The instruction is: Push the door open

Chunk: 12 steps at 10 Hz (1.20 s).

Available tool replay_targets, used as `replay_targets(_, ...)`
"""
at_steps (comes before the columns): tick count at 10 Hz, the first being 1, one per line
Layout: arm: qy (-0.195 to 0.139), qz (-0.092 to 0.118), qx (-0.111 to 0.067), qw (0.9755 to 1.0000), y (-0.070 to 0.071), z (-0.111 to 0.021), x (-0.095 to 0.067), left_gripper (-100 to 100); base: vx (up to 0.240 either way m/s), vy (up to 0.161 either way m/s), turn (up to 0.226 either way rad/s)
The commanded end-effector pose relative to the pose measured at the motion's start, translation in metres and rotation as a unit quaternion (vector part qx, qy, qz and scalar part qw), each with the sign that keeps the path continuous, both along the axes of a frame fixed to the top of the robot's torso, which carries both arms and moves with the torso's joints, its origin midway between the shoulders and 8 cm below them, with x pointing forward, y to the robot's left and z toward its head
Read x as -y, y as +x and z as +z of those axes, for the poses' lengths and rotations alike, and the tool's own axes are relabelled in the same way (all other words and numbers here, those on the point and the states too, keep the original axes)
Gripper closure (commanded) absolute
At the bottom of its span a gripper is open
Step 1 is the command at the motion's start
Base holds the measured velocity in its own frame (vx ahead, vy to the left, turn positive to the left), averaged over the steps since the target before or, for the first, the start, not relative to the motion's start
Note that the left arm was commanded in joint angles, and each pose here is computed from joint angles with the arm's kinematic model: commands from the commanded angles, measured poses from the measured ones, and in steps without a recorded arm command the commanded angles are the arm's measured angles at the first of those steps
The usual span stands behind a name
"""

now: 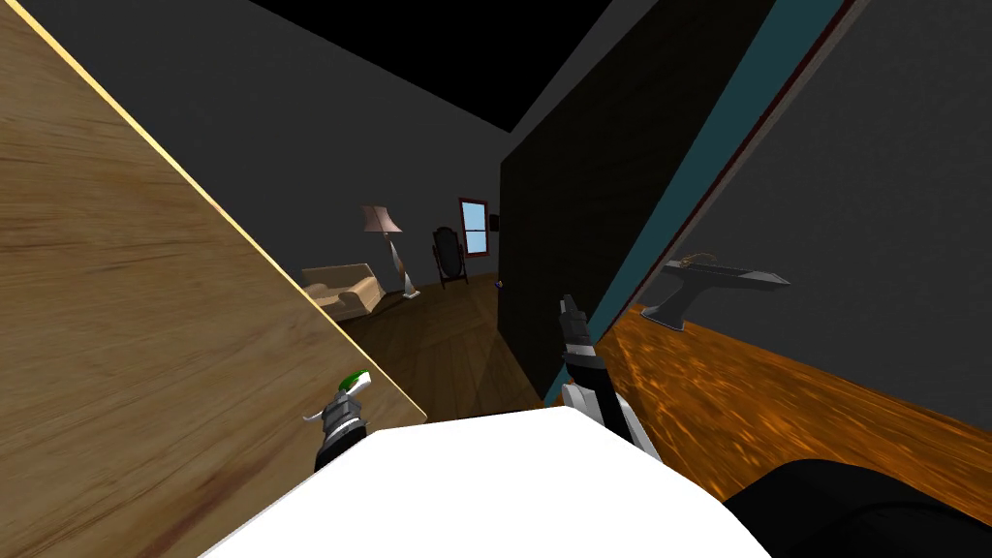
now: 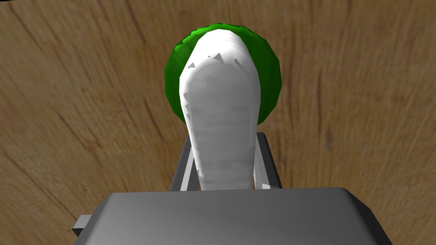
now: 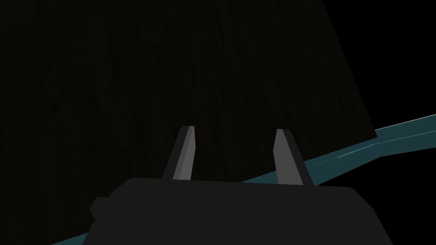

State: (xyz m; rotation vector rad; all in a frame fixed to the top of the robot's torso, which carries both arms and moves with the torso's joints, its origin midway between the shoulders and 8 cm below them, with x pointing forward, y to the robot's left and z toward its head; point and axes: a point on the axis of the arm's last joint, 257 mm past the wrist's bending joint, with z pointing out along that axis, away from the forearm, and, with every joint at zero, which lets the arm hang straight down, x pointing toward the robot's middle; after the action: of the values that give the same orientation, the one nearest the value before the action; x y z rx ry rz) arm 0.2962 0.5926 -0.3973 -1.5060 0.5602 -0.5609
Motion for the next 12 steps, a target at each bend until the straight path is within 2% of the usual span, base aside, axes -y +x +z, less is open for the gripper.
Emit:
replay_targets(1,0.001,0.021,-0.003,0.9998,-0.017,0.000,-0.014,100,0.064,-0.001,-0.066)
replay_targets(6,0.003,0.070,0.000,0.9975,-0.054,0.004,-0.044,100,0.123,0.019,-0.053)
replay_targets(7,0.003,0.070,0.000,0.9975,-0.054,0.004,-0.044,100,0.094,0.021,-0.013)
replay_targets(8,0.004,0.086,0.001,0.9963,-0.067,0.005,-0.054,100,0.104,0.011,-0.064)
replay_targets(9,0.002,0.077,-0.001,0.9970,-0.062,0.004,-0.049,100,0.051,0.011,0.000)
replay_targets(10,0.002,0.091,-0.001,0.9958,-0.072,0.005,-0.056,100,0.075,0.053,0.021)
replay_targets(12,0.002,0.104,-0.001,0.9946,-0.082,0.005,-0.061,100,0.152,0.110,0.022)
